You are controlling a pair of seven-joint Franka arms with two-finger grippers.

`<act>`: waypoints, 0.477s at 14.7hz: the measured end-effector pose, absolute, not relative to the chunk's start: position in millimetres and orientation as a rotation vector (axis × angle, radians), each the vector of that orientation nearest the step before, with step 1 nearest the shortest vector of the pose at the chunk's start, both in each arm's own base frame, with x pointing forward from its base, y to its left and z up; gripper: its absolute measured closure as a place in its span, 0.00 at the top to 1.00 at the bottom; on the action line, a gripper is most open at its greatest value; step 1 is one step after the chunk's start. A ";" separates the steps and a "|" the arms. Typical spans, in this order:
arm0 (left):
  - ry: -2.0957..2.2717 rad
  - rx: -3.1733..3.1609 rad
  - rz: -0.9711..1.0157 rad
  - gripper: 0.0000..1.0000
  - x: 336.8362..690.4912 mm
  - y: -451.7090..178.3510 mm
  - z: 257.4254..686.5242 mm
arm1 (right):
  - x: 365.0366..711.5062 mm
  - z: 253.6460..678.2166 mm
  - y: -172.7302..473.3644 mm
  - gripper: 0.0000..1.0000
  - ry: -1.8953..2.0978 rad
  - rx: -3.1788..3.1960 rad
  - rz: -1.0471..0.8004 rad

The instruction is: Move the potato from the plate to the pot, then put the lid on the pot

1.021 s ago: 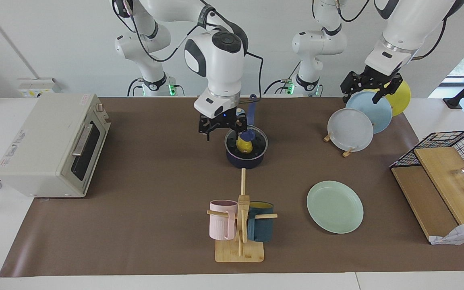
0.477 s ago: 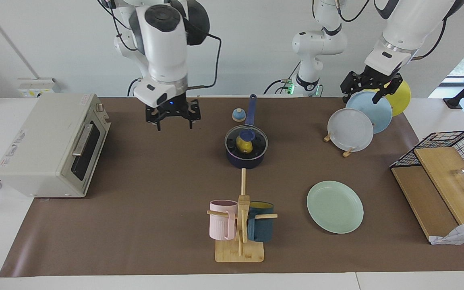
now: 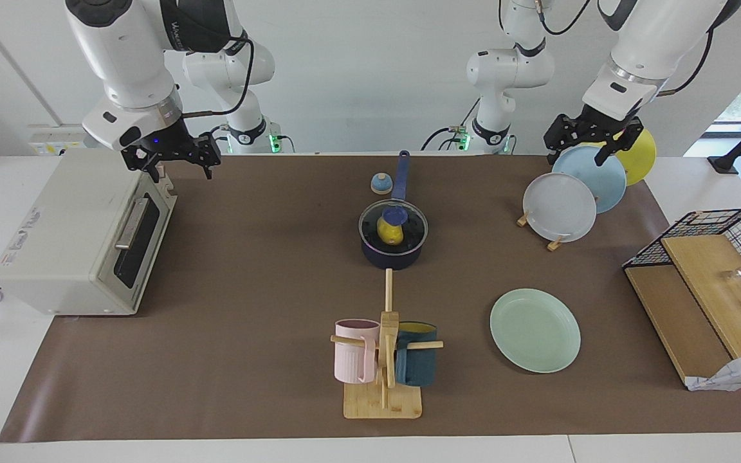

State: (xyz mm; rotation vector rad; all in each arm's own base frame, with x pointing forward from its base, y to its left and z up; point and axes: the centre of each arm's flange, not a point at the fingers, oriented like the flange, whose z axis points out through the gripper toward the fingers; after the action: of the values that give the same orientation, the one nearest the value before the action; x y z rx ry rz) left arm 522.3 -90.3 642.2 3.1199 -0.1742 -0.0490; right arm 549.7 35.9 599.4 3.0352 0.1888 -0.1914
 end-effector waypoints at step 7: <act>-0.174 3.119 0.014 1.00 514.4 -89.8 655.5 | 545.8 586.3 15.4 1.00 0.203 3.041 -0.175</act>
State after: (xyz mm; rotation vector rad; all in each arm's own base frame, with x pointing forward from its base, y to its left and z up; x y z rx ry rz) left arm 514.4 -89.8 655.5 3.1190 -0.1737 0.0137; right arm 545.8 15.4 586.3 3.0410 0.2033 -0.1750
